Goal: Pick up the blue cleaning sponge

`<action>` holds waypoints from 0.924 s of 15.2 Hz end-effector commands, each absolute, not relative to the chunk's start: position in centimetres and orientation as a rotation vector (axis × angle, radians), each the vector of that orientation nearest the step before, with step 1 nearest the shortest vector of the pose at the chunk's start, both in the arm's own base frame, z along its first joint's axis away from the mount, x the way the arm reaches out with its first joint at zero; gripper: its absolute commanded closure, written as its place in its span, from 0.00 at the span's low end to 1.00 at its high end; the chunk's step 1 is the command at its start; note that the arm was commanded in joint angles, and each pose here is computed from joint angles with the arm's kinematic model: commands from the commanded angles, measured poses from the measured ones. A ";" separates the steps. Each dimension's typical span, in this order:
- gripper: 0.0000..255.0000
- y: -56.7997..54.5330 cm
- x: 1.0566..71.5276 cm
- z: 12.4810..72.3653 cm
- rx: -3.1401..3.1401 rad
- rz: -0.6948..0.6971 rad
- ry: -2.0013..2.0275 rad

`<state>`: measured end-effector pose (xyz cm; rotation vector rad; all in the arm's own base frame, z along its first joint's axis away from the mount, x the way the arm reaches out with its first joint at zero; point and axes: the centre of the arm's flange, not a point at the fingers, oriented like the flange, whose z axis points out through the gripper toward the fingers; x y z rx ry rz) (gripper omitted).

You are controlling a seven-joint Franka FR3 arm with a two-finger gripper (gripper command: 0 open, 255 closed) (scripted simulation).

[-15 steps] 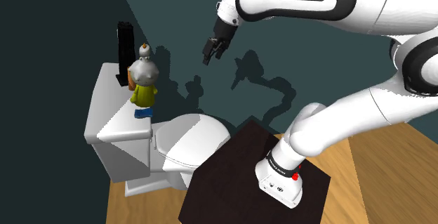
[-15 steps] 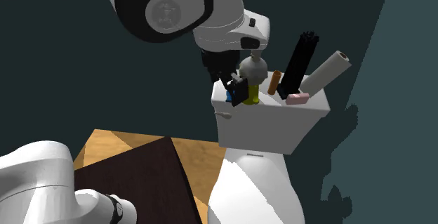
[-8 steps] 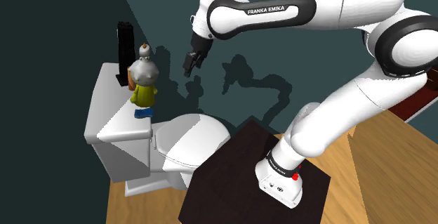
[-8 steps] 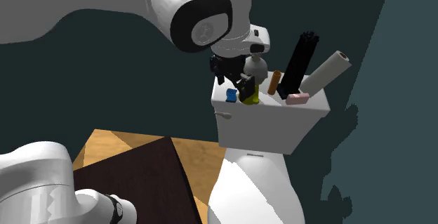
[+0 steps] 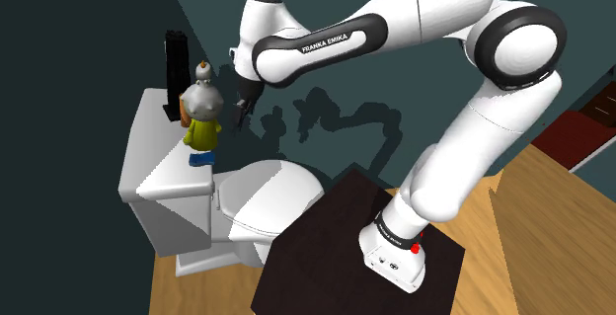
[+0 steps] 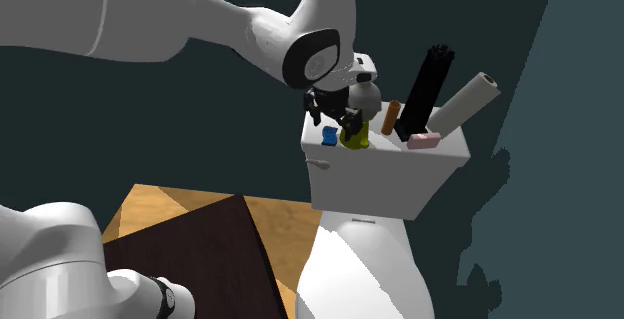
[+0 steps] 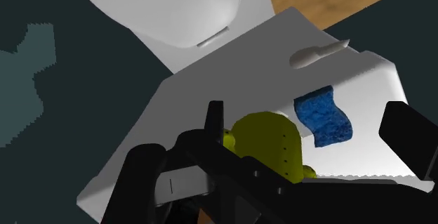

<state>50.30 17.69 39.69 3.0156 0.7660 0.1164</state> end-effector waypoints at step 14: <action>0.00 25.5 53.9 27.1 2.876 0.057 1.081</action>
